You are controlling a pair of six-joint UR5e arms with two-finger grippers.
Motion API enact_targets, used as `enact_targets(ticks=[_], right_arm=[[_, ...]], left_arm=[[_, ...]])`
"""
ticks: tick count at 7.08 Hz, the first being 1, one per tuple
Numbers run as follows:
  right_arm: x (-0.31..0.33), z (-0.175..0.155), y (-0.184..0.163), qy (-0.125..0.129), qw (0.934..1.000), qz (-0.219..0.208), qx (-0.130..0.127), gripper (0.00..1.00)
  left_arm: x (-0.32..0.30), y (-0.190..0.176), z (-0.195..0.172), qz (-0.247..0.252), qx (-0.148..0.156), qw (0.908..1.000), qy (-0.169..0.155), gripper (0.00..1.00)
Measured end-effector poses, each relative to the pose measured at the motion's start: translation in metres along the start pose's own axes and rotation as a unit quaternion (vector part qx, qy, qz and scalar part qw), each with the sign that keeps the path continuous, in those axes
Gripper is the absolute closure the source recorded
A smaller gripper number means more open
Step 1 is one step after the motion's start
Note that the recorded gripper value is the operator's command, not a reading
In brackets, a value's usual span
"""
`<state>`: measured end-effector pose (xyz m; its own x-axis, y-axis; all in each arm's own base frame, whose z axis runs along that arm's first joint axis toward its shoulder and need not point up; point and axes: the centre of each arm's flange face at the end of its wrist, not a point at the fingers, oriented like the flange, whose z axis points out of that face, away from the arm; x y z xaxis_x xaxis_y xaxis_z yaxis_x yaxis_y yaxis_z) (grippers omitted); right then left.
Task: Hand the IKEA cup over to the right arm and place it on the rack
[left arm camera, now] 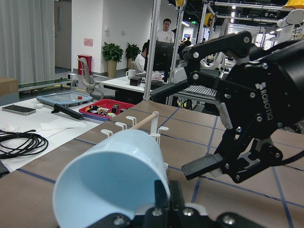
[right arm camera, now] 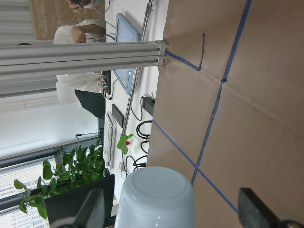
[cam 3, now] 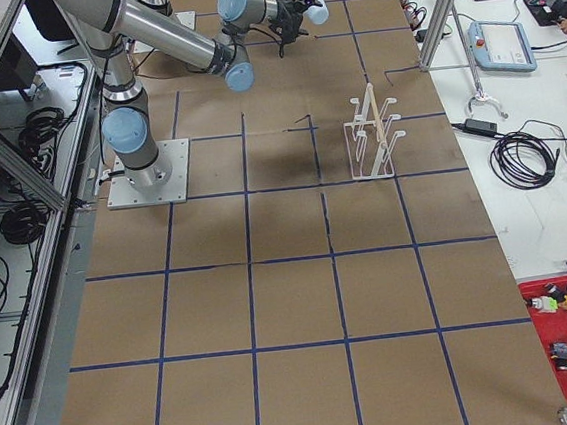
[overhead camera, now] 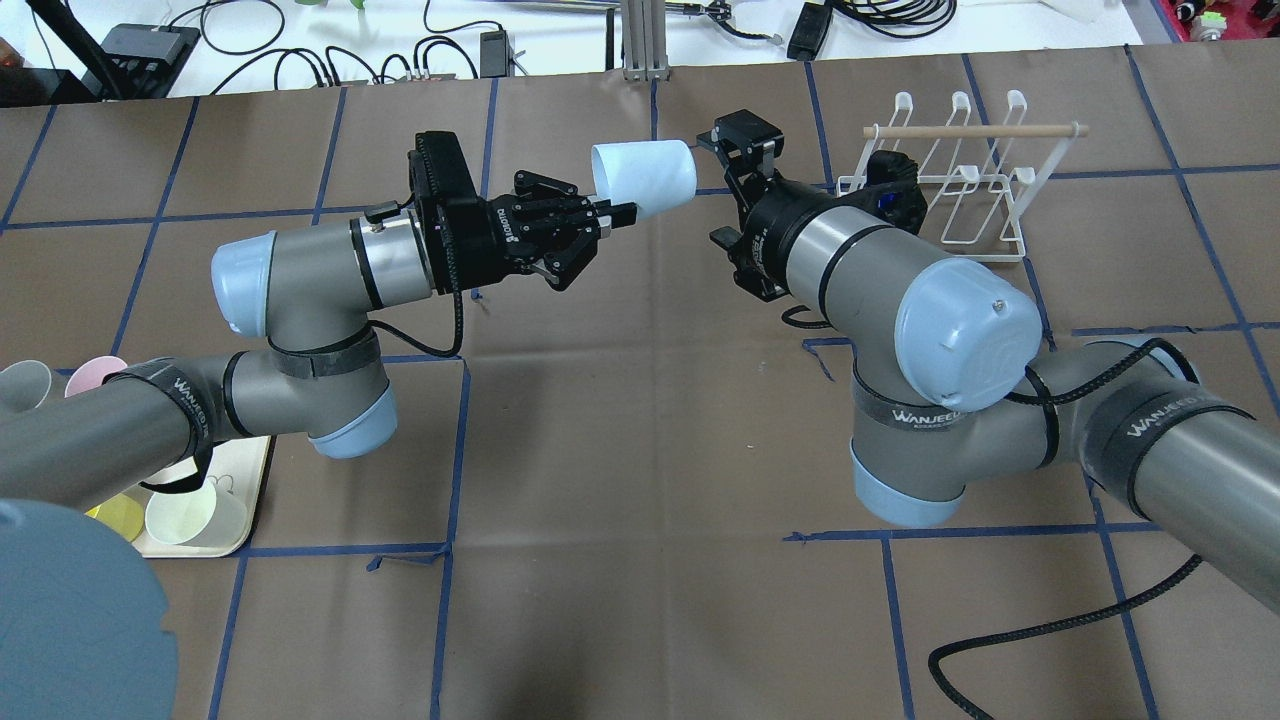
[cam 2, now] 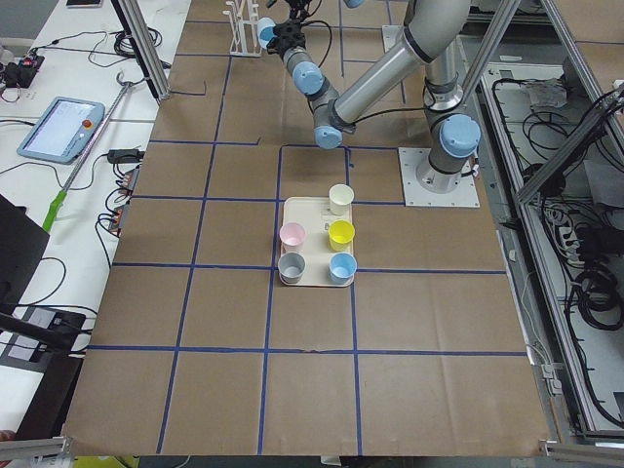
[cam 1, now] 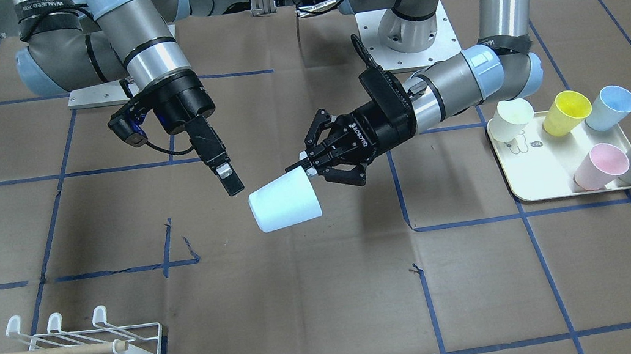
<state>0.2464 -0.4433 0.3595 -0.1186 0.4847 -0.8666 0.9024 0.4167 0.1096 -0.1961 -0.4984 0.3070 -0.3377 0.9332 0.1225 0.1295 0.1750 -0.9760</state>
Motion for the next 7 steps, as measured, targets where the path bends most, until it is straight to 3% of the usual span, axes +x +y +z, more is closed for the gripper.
enact_targets(ticks=[7], right_arm=[[-0.007,0.026,0.019,0.005,0.9998,0.006,-0.018,0.01]], left_arm=[[0.001,-0.002,-0.001,-0.003,0.001,1.0,0.0,0.99]])
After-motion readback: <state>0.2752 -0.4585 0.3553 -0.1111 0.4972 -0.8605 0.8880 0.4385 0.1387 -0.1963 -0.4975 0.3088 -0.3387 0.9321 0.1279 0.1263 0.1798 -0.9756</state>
